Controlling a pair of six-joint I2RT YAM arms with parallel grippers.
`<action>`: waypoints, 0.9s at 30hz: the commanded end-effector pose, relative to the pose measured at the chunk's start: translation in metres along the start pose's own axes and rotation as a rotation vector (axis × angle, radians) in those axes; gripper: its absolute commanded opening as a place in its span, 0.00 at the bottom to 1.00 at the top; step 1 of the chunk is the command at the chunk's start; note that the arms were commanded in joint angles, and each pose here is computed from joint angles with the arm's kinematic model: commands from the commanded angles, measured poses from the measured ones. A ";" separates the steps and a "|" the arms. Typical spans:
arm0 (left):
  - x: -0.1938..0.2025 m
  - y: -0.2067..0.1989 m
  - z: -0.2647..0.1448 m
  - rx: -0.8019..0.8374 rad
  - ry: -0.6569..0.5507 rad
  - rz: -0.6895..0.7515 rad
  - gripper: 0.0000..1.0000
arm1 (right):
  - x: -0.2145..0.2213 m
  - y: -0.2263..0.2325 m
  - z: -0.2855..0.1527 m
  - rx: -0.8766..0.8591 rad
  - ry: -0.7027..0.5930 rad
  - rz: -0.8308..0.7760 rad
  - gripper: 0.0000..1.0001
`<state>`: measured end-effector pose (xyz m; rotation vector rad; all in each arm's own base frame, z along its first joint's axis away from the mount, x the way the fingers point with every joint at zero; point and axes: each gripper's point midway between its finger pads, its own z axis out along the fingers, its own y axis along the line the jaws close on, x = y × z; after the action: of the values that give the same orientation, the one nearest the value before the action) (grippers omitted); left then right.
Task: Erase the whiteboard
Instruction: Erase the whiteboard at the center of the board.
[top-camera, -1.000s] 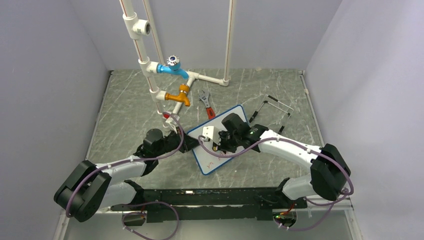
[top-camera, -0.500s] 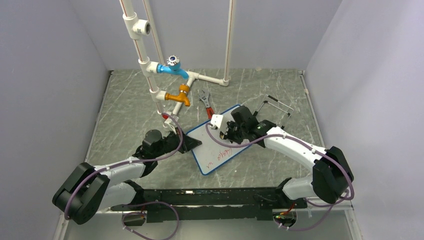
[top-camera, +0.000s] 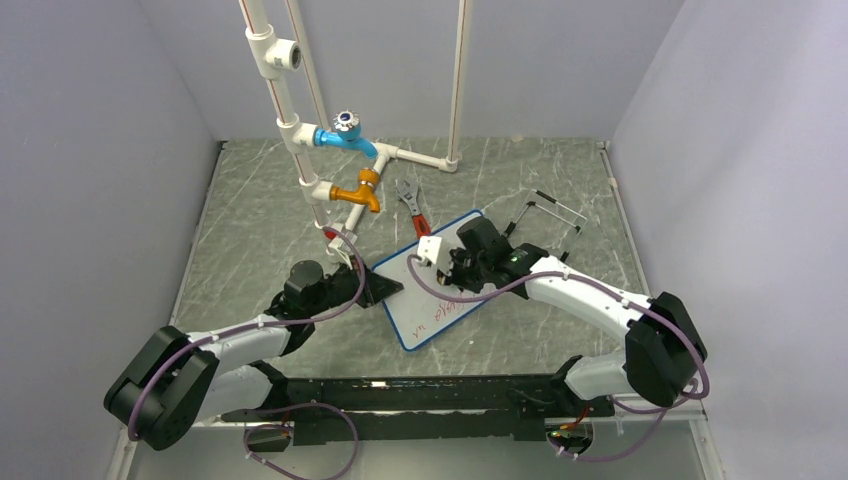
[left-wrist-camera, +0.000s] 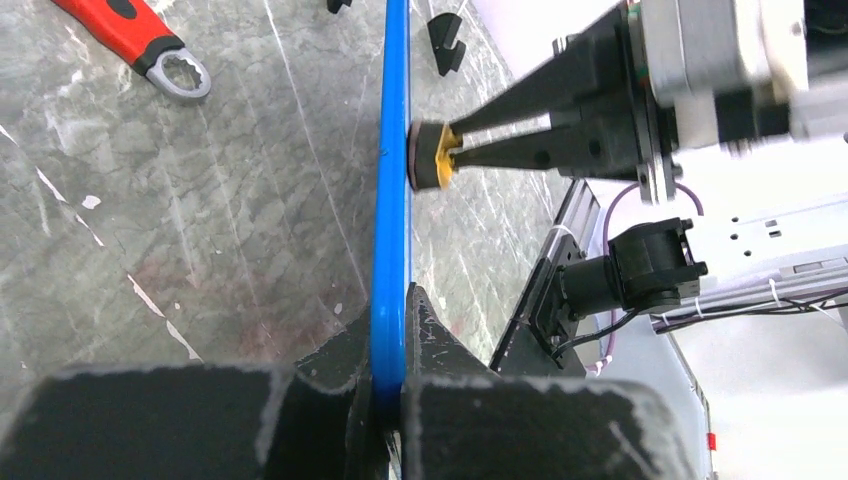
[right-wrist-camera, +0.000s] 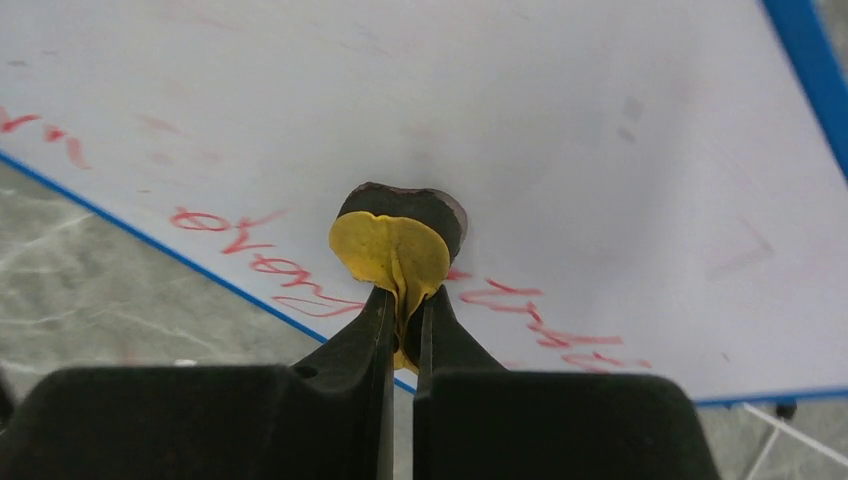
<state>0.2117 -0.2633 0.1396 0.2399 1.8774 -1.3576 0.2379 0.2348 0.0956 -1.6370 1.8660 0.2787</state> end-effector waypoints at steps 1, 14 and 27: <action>-0.016 -0.038 -0.002 0.160 -0.041 0.084 0.00 | 0.003 -0.054 -0.013 0.236 -0.013 0.090 0.00; -0.018 -0.040 -0.005 0.158 -0.051 0.098 0.00 | -0.004 0.014 0.001 -0.072 -0.036 -0.059 0.00; -0.019 -0.043 -0.003 0.178 -0.048 0.105 0.00 | 0.007 -0.060 -0.015 0.264 -0.014 0.104 0.00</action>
<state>0.2120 -0.2602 0.1415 0.2505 1.8574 -1.3332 0.2499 0.2259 0.0957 -1.5810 1.8871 0.2287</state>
